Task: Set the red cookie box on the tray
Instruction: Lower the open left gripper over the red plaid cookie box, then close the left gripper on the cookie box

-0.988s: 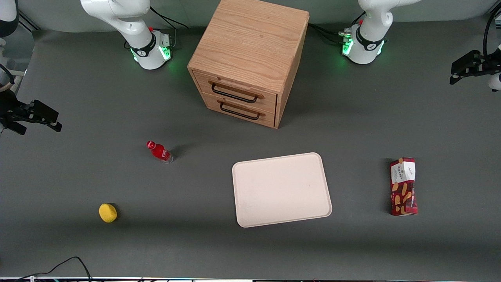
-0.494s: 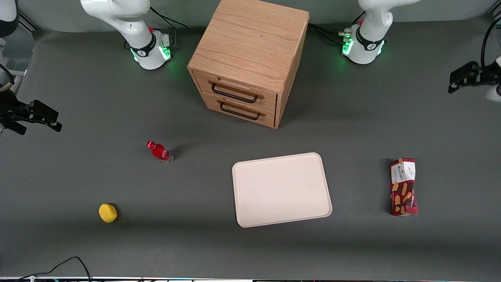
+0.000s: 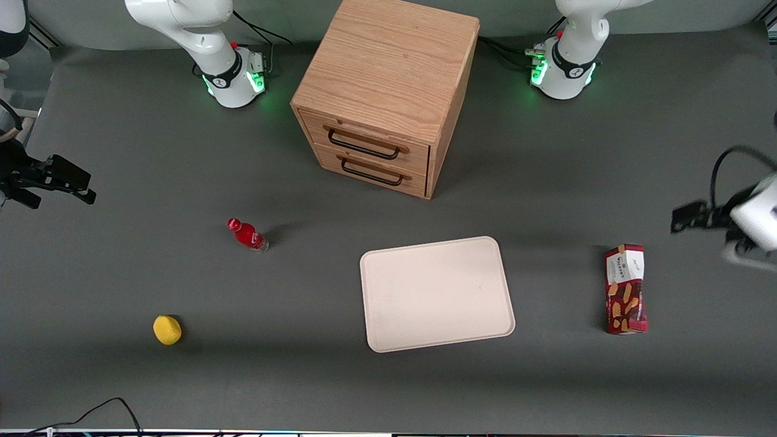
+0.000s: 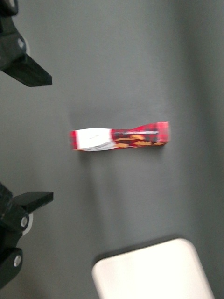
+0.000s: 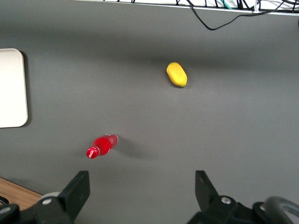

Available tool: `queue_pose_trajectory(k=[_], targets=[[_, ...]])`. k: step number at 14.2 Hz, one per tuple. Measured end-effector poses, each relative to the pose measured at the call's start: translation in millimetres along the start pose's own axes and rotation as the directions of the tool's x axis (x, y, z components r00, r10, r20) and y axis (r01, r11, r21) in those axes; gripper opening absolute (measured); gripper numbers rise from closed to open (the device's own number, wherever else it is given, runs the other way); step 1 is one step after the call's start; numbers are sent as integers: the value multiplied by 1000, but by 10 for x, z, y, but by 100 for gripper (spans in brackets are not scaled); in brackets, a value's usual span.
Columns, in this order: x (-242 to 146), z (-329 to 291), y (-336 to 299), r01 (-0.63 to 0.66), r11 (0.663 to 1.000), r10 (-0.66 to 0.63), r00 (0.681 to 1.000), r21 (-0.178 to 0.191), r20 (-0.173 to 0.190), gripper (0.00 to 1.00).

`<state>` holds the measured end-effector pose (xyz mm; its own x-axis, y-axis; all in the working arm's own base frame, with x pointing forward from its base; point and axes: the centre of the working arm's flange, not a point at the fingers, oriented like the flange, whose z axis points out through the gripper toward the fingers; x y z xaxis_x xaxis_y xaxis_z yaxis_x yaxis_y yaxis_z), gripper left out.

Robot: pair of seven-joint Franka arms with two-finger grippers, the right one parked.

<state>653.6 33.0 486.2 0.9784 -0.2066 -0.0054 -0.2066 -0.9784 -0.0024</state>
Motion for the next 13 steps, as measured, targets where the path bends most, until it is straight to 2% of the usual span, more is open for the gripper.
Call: queue_pose_trajectory(k=[2, 8, 12, 13], targets=[[230, 527, -90, 22, 1000, -22, 1000, -6, -21, 100], [537, 1861, -300, 69, 997, -67, 997, 36, -45, 100], [547, 2477, -306, 80, 997, -78, 995, 24, -62, 100], [534, 2600, -288, 93, 996, -91, 994, 19, -64, 93]])
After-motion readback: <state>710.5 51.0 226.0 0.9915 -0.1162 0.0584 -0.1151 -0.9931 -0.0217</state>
